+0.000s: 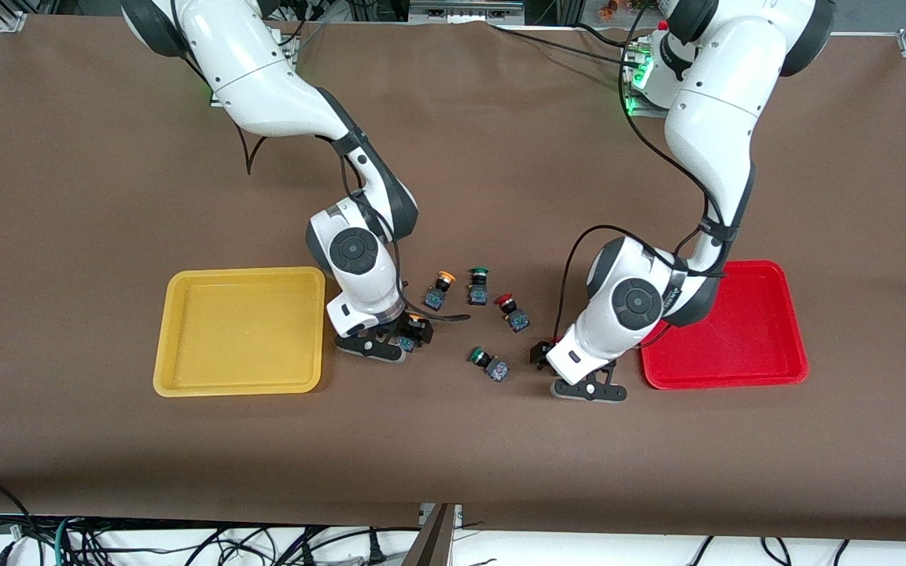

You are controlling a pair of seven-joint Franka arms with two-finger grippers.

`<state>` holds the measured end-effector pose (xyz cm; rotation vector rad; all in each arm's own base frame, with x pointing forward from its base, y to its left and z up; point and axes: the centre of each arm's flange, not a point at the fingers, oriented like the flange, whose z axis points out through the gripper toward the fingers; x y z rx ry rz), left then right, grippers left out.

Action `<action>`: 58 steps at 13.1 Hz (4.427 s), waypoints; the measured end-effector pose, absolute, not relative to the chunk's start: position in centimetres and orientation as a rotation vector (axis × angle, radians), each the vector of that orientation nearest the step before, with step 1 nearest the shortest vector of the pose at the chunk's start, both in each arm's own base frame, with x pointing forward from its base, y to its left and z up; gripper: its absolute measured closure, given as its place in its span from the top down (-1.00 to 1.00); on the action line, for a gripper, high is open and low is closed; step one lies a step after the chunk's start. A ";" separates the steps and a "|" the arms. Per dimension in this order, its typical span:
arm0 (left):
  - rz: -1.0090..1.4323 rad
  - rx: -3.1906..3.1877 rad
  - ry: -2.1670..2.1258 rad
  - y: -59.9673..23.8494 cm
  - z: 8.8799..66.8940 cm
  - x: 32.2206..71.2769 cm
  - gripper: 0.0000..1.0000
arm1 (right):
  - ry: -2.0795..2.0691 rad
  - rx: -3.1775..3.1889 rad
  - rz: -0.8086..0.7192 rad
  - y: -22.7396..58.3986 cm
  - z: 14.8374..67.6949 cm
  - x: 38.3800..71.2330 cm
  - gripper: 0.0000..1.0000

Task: Place red and yellow buttons in trays
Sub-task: 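Grasp a yellow-cap button with the right gripper while the left gripper grasps a red-cap button, then lower the yellow button into the yellow tray while the left gripper places red, then grasp another yellow button with the right gripper while the left gripper grasps red, then place the yellow button in the yellow tray while the left gripper places red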

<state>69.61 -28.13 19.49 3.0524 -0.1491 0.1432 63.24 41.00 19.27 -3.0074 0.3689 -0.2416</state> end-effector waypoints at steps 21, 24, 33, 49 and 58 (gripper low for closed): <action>-0.389 3.159 -0.576 -7.6 20.6 67.0 0.25 | -0.036 -3.187 0.262 1.7 20.6 70.1 -0.16; -0.257 3.135 -0.516 -9.6 25.3 67.9 0.86 | -0.066 -3.165 0.236 3.6 21.5 70.2 0.39; -0.074 2.987 0.539 -35.8 24.0 65.2 1.00 | 0.504 -3.063 0.069 36.7 23.2 61.7 1.00; -0.242 3.154 0.420 -33.9 23.7 64.3 -0.19 | 0.626 -2.989 -0.036 43.4 20.4 59.2 -0.18; -0.522 3.178 -0.276 -1.5 30.0 68.9 -0.19 | 0.152 -3.119 0.185 19.5 23.4 68.8 -0.18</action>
